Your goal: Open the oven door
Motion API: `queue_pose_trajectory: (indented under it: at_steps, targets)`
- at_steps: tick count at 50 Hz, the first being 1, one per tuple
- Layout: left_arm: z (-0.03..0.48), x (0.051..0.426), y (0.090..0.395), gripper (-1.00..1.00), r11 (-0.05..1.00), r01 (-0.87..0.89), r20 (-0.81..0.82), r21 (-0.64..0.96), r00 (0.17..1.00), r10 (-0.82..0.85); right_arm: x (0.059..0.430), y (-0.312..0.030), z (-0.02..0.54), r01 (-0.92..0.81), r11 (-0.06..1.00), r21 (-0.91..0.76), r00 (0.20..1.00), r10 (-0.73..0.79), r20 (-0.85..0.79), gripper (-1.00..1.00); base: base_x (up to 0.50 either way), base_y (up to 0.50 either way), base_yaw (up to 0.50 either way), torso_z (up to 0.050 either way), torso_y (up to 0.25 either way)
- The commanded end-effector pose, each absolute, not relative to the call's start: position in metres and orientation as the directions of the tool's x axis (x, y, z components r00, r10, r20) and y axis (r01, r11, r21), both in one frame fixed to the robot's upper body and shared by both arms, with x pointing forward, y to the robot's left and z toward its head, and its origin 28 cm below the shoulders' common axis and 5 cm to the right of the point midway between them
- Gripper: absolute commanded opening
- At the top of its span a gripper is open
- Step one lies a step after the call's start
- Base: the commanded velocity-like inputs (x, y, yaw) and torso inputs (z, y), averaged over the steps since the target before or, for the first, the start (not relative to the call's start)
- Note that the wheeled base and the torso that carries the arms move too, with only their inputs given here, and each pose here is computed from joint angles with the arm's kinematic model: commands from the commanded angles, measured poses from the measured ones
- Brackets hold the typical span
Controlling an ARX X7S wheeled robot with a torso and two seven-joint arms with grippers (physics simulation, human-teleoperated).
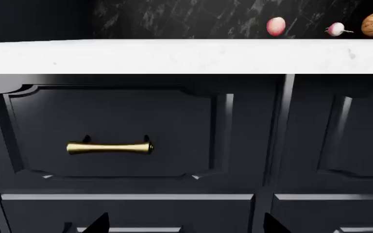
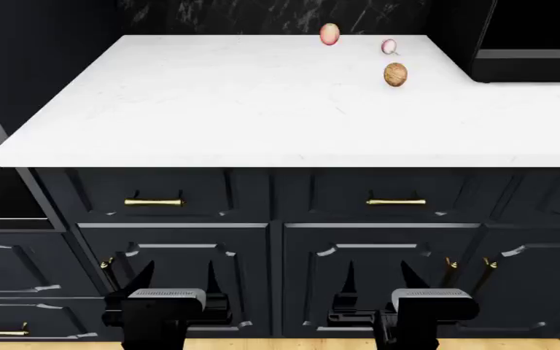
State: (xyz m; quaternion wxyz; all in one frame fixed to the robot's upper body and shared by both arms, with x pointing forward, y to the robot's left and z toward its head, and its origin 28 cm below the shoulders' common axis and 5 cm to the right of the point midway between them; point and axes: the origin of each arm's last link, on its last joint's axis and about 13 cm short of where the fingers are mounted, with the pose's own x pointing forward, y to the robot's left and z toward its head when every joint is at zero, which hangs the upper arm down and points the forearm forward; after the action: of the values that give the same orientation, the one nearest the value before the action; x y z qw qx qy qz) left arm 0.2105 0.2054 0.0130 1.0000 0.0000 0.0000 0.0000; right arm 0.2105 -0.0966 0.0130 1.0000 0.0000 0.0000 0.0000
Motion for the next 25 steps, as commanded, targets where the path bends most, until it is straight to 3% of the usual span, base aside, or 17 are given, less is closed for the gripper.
queue_pose_trajectory:
  at_steps: [1,12,17,25]
  targets:
    - [0.013,0.211,0.205,1.00,1.000,0.000,-0.001,0.000,1.000,0.000,0.212,-0.096,0.011,0.037,0.999,-0.026,0.999,-0.037,-0.005,1.00,0.00,0.00,0.00,0.000,0.000]
    - [0.015,0.212,0.206,1.00,1.000,-0.013,0.010,0.003,1.000,0.013,0.210,-0.096,0.015,0.070,0.994,-0.082,0.996,-0.066,0.055,1.00,0.00,0.00,0.00,0.000,0.000]
    - [0.047,0.206,0.216,1.00,0.991,-0.116,0.230,0.071,0.969,0.096,0.201,-0.100,0.043,0.118,0.988,-0.103,0.964,-0.090,0.251,1.00,0.00,0.00,0.00,0.000,0.000]
    - [0.079,0.190,0.218,1.00,0.986,-0.138,0.465,0.092,0.882,0.080,0.181,-0.103,0.075,0.109,0.991,-0.073,0.887,-0.064,0.458,1.00,0.00,0.00,0.00,0.000,0.000]
